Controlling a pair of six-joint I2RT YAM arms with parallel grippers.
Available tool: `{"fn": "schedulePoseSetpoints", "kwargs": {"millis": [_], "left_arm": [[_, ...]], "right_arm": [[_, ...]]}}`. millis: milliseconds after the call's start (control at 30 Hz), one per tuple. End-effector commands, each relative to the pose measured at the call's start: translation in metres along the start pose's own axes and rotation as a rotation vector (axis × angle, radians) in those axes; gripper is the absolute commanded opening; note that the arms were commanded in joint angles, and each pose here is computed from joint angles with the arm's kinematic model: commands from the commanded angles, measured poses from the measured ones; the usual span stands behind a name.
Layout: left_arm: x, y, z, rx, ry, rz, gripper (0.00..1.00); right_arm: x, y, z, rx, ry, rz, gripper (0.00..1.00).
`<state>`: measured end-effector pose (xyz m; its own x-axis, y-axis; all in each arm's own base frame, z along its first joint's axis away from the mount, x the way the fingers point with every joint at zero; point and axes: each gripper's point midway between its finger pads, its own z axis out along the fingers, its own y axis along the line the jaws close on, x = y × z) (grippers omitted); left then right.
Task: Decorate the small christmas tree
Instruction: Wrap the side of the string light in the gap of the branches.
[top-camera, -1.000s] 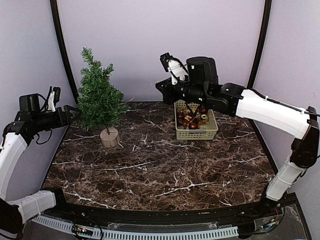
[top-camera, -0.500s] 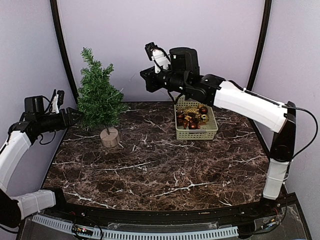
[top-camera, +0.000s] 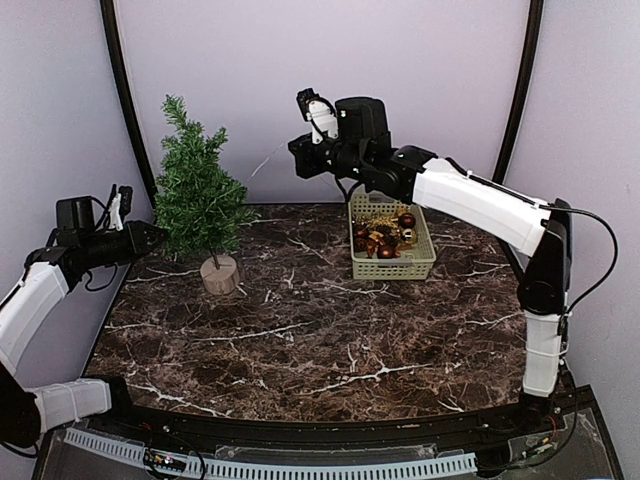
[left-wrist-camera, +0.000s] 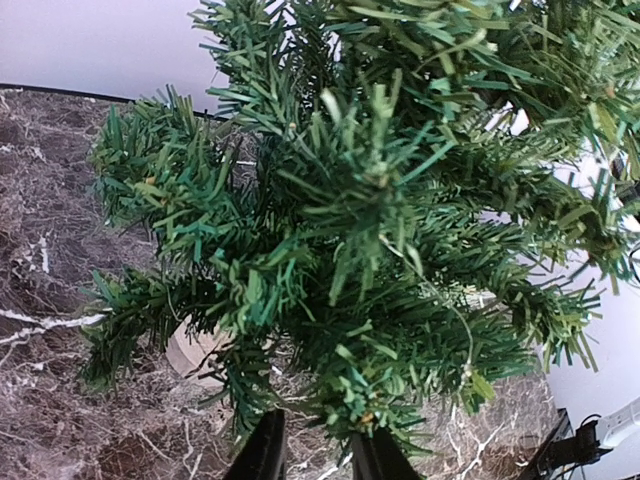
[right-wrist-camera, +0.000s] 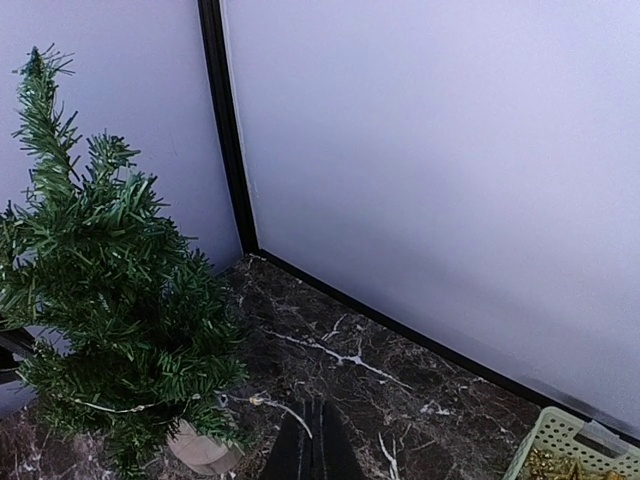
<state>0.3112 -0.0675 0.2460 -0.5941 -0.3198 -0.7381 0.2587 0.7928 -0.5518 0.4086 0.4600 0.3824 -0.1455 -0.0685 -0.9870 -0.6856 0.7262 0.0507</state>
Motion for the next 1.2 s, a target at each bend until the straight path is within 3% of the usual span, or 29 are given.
{"fn": "schedulePoseSetpoints", "kwargs": {"millis": [0,500,867,1167], "left_arm": [[-0.003,-0.005,0.004,0.039,-0.023,0.003,0.23],[-0.018,-0.011,0.016,0.135,-0.079,-0.065,0.0],[-0.028,0.015,0.029,0.033,-0.08,-0.084,0.0],[-0.052,0.038,0.043,-0.017,-0.085,-0.058,0.0]], "right_arm": [[-0.02,-0.008,0.004,-0.003,-0.058,0.036,0.0],[0.021,-0.032,0.05,-0.007,0.011,0.067,0.0],[0.039,-0.031,0.063,-0.041,0.013,0.112,0.0],[0.1,-0.023,0.072,-0.085,0.138,0.162,0.0]]}}
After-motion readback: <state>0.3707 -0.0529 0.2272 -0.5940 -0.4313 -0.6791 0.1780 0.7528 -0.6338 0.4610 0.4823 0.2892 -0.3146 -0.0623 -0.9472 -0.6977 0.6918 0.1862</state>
